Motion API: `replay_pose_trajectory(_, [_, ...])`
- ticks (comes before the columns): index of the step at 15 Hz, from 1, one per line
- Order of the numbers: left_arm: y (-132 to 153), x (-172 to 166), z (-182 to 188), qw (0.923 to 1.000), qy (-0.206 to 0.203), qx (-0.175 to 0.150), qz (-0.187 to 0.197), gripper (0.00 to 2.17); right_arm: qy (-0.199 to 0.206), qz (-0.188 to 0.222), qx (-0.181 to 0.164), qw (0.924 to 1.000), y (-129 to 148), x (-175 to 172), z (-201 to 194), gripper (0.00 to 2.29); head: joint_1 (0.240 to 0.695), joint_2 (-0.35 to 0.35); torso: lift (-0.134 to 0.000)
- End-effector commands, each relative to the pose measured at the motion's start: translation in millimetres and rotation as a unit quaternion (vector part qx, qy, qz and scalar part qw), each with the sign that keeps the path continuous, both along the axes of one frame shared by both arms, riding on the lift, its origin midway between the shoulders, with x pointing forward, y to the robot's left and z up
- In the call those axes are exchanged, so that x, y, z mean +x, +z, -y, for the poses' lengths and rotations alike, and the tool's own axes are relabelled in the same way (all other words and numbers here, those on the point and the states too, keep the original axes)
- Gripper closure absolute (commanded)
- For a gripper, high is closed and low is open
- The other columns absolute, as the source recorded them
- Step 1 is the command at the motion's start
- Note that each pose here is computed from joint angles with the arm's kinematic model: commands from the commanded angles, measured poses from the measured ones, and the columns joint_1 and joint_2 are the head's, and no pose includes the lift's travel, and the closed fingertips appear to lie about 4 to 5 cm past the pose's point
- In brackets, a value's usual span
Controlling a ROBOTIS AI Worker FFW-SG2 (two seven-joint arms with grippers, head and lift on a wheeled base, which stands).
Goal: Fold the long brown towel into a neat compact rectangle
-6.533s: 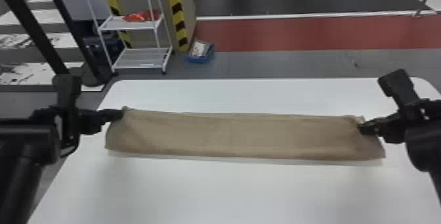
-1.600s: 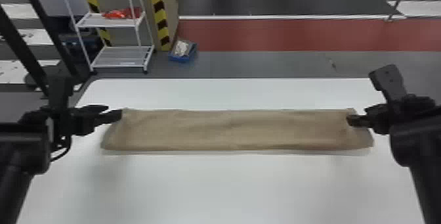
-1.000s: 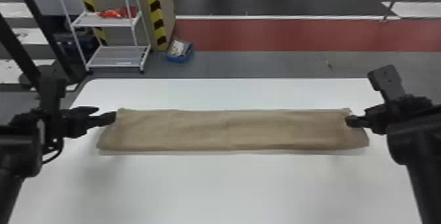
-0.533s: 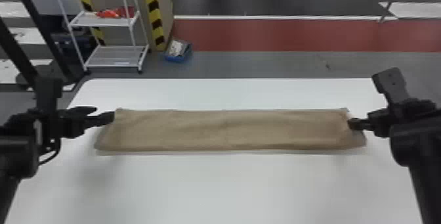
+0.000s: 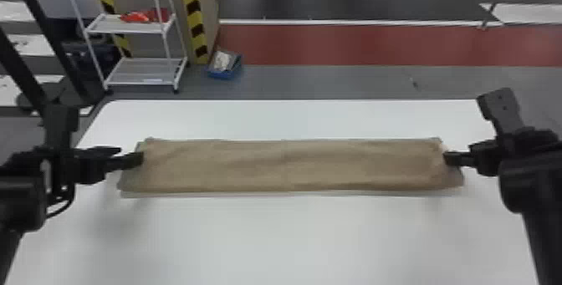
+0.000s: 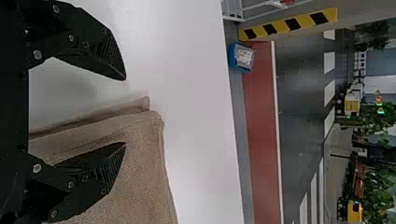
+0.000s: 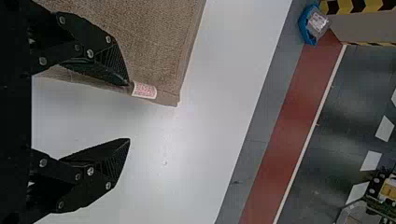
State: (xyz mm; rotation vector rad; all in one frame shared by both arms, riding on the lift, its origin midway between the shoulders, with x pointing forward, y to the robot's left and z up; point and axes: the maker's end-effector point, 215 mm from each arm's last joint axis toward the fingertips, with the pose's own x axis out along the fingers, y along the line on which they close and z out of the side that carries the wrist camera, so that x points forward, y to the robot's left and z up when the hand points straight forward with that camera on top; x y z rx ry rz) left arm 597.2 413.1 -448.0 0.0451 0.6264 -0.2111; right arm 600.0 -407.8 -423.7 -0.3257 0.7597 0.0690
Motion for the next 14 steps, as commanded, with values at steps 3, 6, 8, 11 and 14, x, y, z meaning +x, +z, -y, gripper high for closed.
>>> replay_pose_trajectory(3, [-8, -11, -4, 0.9993, 0.017, -0.007, -0.034, 0.47, 0.002, 0.002, -0.003, 1.0000, 0, -3, 3, 0.54, 0.695, 0.006, -0.124])
replay_pose_trajectory(6, [-13, -28, -3, 0.9967, 0.029, -0.045, -0.062, 0.48, 0.002, 0.007, -0.001, 1.0000, 2, -1, 5, 0.55, 0.695, 0.005, -0.124])
replay_pose_trajectory(8, [-12, -41, -1, 0.9931, 0.038, -0.078, -0.079, 0.48, 0.001, 0.008, -0.001, 1.0000, 3, -1, 7, 0.54, 0.695, 0.003, -0.124])
replay_pose_trajectory(11, [-6, -51, 9, 0.9888, 0.040, -0.110, -0.093, 0.48, 0.001, 0.007, 0.000, 1.0000, 0, -4, 7, 0.55, 0.695, -0.001, -0.124])
replay_pose_trajectory(14, [-8, -57, 14, 0.9860, 0.040, -0.128, -0.099, 0.48, 0.000, 0.005, 0.000, 1.0000, -4, -7, 9, 0.55, 0.695, -0.012, -0.124])
